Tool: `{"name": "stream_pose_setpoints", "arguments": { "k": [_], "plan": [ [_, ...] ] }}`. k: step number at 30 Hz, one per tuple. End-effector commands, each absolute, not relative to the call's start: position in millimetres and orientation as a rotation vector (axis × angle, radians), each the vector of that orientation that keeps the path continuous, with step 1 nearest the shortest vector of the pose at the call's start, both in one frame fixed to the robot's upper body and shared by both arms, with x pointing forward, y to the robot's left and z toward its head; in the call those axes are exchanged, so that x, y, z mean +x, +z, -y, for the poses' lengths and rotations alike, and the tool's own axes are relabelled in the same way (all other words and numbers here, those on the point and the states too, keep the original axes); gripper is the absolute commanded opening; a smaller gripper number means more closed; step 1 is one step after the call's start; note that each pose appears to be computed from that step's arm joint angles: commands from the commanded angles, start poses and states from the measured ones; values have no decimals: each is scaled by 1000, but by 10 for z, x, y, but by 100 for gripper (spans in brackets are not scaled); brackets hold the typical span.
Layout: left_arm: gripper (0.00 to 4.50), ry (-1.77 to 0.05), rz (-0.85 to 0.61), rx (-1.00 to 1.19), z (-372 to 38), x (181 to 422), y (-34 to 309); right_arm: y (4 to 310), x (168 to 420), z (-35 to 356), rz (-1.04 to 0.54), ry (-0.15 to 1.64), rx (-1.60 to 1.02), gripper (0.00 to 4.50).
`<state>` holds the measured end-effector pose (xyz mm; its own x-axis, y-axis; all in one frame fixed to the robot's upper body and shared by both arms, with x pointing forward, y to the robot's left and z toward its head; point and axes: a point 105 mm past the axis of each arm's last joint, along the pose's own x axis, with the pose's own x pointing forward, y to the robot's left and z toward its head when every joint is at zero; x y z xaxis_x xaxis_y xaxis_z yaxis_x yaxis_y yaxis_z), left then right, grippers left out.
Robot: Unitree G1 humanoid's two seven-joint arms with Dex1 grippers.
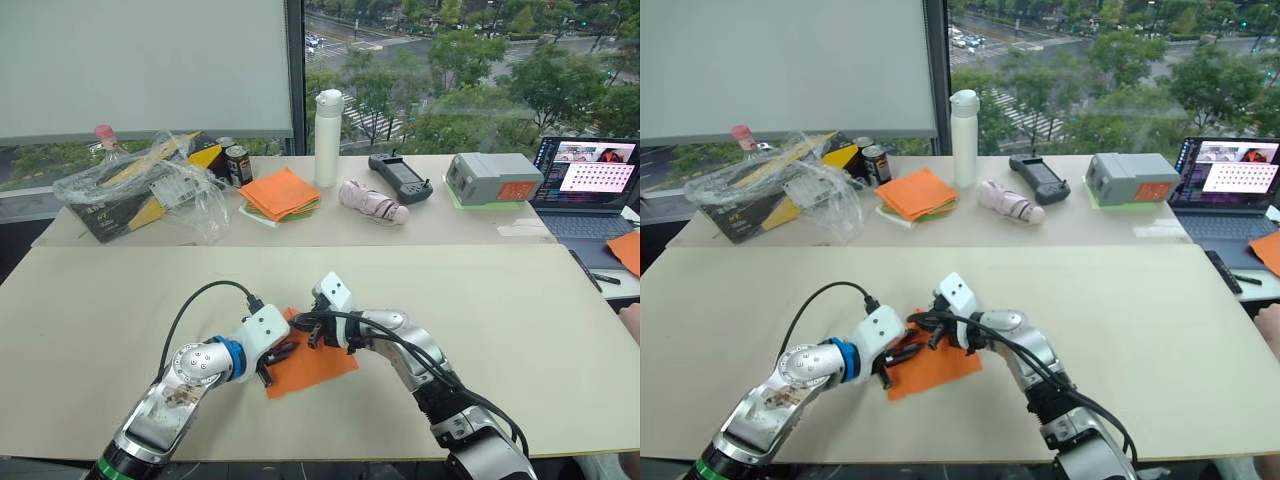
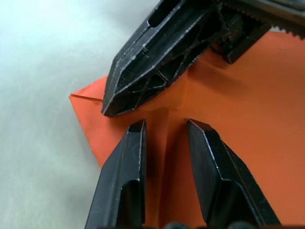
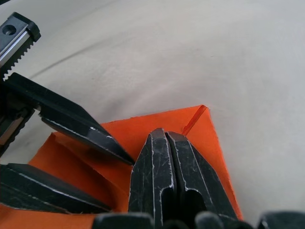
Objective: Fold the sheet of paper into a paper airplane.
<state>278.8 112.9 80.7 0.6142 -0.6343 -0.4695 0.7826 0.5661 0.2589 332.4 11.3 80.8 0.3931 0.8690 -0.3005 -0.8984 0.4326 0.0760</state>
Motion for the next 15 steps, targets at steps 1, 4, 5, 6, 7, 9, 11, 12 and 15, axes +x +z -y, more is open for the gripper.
{"name": "stream_pose_setpoints", "arguments": {
  "k": [1,4,5,6,7,9,11,12,15],
  "plan": [
    [142,-860,-349,452,-1165,2752,865,783,3288,-129,-319,1134,-110,0],
    [142,-848,-354,407,-1230,2751,918,775,3285,-130,-322,1135,-109,0],
    [142,-845,-356,391,-1244,2751,934,773,3287,-129,-323,1134,-110,0],
    [142,-847,-357,376,-1253,2746,953,772,3288,-129,-323,1134,-110,0],
    [142,-853,-358,361,-1257,2738,971,772,3290,-129,-323,1134,-110,0],
    [142,-866,-369,321,-1279,2710,998,770,3291,-131,-324,1135,-111,0],
    [142,-870,-374,296,-1316,2698,1013,769,3292,-134,-324,1136,-112,0],
    [142,-867,-378,278,-1345,2699,1025,768,3293,-136,-324,1137,-113,0],
    [142,-855,-378,212,-1416,2715,1083,768,3296,-140,-323,1138,-114,0]
  ]
}}
